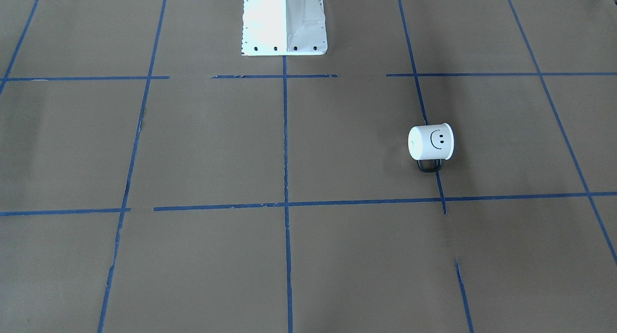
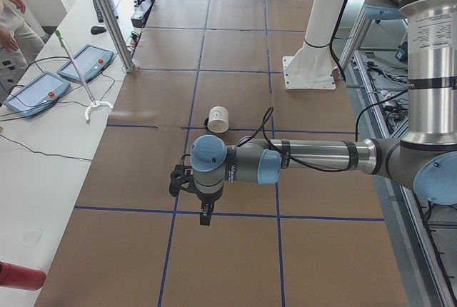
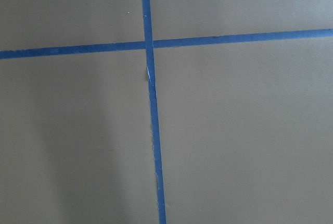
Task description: Flip mug
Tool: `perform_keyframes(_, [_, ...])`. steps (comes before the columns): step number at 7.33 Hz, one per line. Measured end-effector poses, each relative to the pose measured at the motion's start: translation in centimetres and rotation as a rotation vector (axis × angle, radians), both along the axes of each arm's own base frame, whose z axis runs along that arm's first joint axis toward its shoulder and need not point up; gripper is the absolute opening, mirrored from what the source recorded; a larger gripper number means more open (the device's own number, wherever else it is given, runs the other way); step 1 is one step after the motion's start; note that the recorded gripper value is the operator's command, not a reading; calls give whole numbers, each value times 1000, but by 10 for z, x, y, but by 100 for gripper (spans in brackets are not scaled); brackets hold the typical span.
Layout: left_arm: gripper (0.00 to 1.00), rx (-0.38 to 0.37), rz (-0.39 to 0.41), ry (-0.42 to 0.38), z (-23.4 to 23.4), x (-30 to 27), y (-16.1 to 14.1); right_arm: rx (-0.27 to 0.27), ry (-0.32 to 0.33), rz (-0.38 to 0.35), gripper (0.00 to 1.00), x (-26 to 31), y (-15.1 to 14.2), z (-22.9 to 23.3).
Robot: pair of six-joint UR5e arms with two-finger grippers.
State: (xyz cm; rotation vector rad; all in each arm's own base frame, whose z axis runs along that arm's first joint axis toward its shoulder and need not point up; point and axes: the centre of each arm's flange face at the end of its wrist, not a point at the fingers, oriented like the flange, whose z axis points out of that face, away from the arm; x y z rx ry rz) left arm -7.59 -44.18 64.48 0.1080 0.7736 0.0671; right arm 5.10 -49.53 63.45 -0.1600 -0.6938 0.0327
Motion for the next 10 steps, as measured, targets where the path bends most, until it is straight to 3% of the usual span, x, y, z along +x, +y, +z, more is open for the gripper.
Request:
perform_keyframes(2, [100, 18, 1, 0, -7, 0, -4, 0, 0, 0, 100, 0, 0, 0])
perform_keyframes(5, [100, 159, -11, -1, -34, 1, -33, 0, 0, 0, 100, 0, 0, 0])
perform_keyframes(6, [100, 150, -45, 9, -43, 10, -38, 0, 0, 0, 100, 0, 0, 0])
perform_keyframes(8, [100, 124, -128, 78, -63, 66, -48, 0, 0, 0, 100, 0, 0, 0])
perform_keyframes(10, [100, 136, -219, 231, -84, 128, -42, 0, 0, 0, 100, 0, 0, 0])
